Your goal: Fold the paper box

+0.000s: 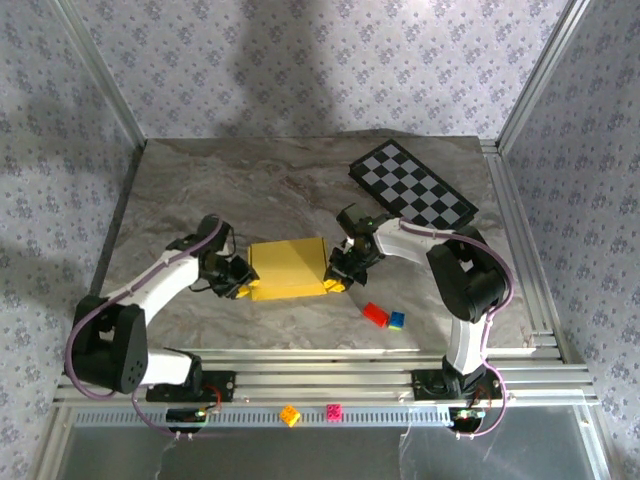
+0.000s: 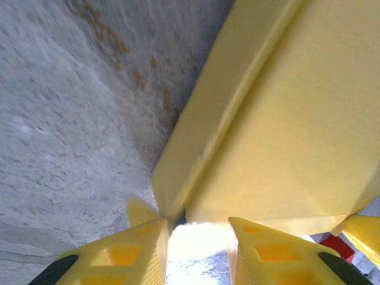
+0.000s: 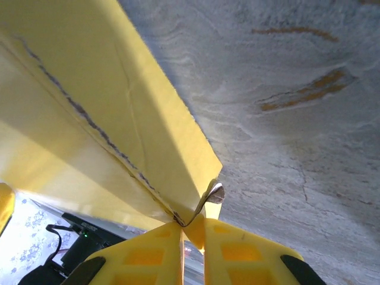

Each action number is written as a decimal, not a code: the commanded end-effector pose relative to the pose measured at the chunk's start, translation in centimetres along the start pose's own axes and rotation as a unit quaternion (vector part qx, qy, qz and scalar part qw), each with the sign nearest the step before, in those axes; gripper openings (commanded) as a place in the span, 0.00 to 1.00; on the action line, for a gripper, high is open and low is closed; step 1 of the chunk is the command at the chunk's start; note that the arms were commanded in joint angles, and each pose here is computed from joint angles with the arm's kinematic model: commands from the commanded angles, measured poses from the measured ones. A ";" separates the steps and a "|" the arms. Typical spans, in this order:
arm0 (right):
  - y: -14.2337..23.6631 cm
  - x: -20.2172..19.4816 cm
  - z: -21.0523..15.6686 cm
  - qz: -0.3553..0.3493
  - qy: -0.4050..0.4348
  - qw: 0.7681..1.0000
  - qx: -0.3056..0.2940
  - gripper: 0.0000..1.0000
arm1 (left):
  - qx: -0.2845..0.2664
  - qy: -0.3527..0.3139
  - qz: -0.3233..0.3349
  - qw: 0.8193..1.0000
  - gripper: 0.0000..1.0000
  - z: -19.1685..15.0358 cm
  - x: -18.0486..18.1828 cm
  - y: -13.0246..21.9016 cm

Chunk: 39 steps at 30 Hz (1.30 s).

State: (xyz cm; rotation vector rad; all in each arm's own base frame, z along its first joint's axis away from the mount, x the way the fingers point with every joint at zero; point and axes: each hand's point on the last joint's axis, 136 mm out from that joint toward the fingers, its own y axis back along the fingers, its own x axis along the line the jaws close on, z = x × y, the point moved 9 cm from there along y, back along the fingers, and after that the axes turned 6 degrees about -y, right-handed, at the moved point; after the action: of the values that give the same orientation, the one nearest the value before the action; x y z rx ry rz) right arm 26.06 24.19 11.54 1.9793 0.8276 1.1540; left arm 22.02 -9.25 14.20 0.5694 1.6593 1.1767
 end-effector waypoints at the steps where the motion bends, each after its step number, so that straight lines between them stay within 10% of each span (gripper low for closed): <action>1: -1.3 -1.5 1.1 -0.049 -0.009 0.999 -0.021 0.15 | -0.028 -0.016 -0.022 0.999 0.33 1.3 -0.8 1.3; 8: -0.4 -0.2 1.4 -0.044 -0.001 0.999 -0.028 0.15 | -0.055 -0.024 -0.013 0.998 0.40 3.5 -0.9 1.6; 39: 0.0 -0.1 1.6 -0.041 -0.004 0.999 -0.034 0.15 | -0.011 -0.090 0.087 0.992 0.18 4.5 -0.1 -3.8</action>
State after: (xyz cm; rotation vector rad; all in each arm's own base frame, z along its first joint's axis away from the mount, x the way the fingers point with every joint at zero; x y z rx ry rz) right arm 27.22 24.49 11.88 1.9420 0.8270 1.1705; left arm 27.88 -9.12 12.55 0.6648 1.4450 1.2152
